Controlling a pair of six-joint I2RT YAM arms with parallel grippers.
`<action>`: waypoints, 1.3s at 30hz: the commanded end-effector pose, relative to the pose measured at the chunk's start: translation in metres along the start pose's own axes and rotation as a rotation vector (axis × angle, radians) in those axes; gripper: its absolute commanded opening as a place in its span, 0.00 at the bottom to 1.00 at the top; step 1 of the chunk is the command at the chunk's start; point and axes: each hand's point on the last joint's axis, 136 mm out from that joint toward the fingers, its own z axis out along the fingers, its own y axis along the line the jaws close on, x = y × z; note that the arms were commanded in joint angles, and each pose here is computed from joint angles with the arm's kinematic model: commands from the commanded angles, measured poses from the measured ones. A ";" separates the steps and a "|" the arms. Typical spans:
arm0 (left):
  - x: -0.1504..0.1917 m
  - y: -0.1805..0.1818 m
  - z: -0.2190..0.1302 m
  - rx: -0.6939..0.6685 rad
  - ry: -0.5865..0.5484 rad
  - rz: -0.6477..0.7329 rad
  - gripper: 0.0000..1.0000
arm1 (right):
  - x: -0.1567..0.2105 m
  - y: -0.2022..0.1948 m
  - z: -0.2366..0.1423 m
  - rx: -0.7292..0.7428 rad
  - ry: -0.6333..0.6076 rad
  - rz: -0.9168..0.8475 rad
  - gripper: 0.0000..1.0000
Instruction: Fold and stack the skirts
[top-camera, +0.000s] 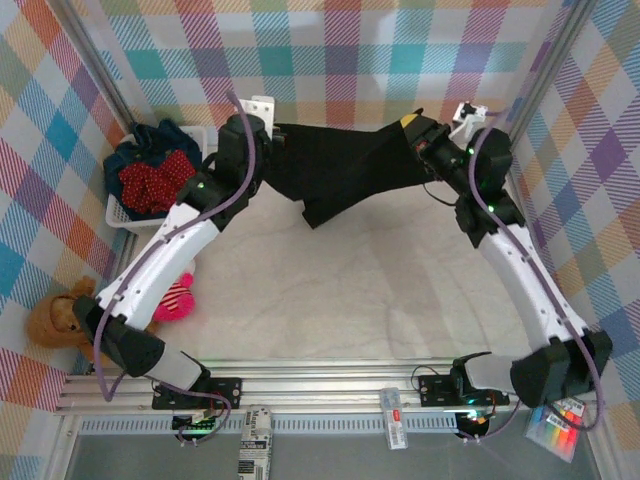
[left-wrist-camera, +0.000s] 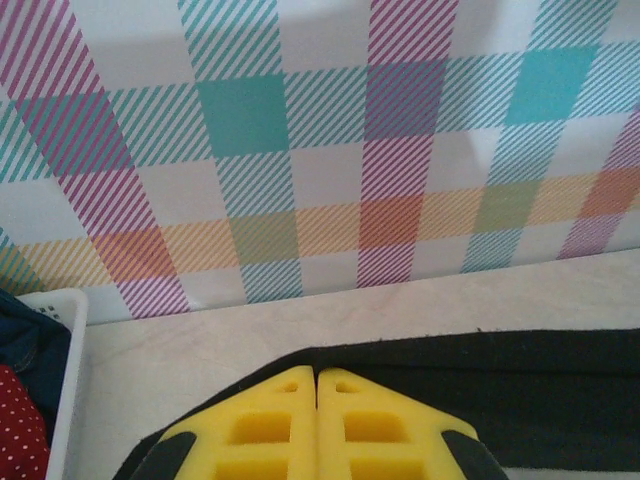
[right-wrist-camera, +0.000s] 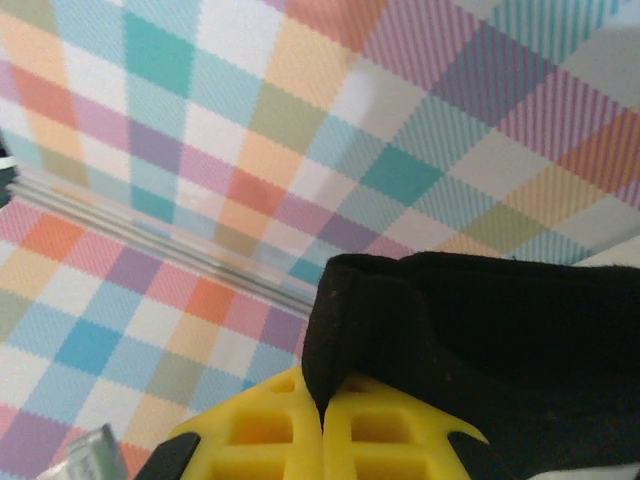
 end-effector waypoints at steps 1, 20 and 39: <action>-0.047 0.004 -0.049 0.069 -0.106 -0.055 0.00 | -0.003 0.051 -0.032 -0.128 -0.027 -0.049 0.00; 0.018 0.016 0.067 -0.046 0.191 -0.047 0.00 | 0.024 -0.061 -0.008 0.175 -0.025 -0.023 0.00; 0.157 -0.027 0.168 0.102 0.557 -0.260 1.00 | 0.134 -0.308 0.070 0.566 0.547 -0.040 0.99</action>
